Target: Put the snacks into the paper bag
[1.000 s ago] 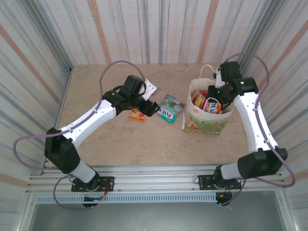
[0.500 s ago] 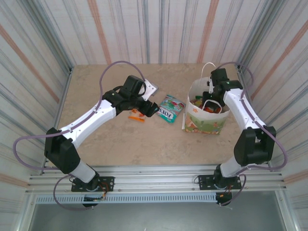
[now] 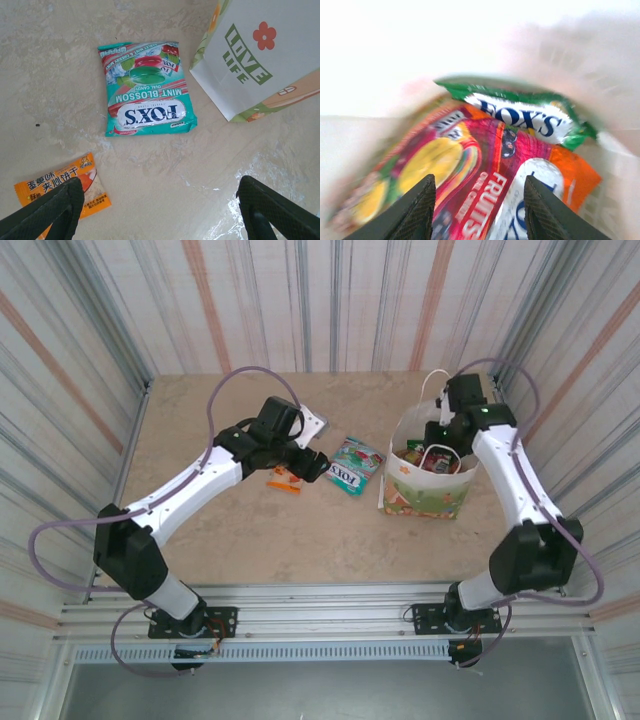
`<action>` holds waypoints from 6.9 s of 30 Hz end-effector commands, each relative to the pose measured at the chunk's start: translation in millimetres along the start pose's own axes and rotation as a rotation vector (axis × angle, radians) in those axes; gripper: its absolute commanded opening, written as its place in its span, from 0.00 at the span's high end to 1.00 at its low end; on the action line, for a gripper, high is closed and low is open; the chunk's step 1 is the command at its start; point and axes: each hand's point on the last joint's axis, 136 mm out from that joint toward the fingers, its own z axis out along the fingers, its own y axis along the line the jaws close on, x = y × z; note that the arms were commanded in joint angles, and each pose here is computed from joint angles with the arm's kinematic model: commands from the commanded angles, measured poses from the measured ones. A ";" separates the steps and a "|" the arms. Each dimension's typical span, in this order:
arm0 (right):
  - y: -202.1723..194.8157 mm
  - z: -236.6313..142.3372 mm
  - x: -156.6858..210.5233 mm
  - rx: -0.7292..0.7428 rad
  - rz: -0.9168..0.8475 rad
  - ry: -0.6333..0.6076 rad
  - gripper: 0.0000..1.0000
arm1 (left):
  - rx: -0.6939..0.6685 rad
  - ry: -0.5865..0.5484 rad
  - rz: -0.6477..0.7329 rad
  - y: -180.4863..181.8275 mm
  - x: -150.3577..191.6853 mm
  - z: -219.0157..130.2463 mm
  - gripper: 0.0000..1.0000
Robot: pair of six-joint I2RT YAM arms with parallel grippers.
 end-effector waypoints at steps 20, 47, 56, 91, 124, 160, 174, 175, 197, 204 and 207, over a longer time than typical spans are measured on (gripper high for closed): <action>48.7 -152.5 18.6 -0.414 -0.030 -0.385 0.48 | 0.199 0.201 -0.354 63.6 -16.8 100.9 0.34; 59.7 -136.5 32.5 -0.467 -0.103 -0.374 0.47 | 0.248 0.280 -0.418 63.6 3.1 207.5 0.44; 55.4 -126.4 40.4 -0.443 -0.110 -0.344 0.47 | 0.226 0.311 -0.412 54.1 14.4 224.7 0.46; 75.1 -170.9 3.9 -0.582 -0.121 -0.595 0.48 | 0.165 -0.049 -0.290 46.2 -74.5 49.6 1.00; 198.9 -143.1 -22.2 -0.956 -0.134 -0.500 0.38 | 0.310 -0.808 -0.299 8.3 -130.9 -153.9 1.00; 233.6 -135.7 -38.3 -1.105 -0.108 -0.522 0.93 | 0.354 -0.859 -0.353 5.4 -133.8 -164.4 0.68; 131.9 -176.2 -59.2 -0.763 -0.286 -0.662 1.00 | 0.153 -0.626 -0.353 26.7 -82.2 -121.0 0.28; 119.8 -179.8 -58.1 -0.737 -0.296 -0.668 1.00 | 0.129 -0.607 -0.353 30.4 -74.5 -114.8 0.28; 19.5 -148.2 6.2 -0.440 0.092 -0.305 1.00 | 0.099 -0.378 -0.338 38.8 -30.2 -55.8 0.29; 8.7 -120.5 14.7 -0.385 0.213 -0.227 1.00 | 0.098 -0.361 -0.342 38.5 -25.6 -53.4 0.29; 11.1 -110.6 24.5 -0.386 0.234 -0.155 1.00 | 0.090 -0.359 -0.343 40.0 -24.5 -52.3 0.29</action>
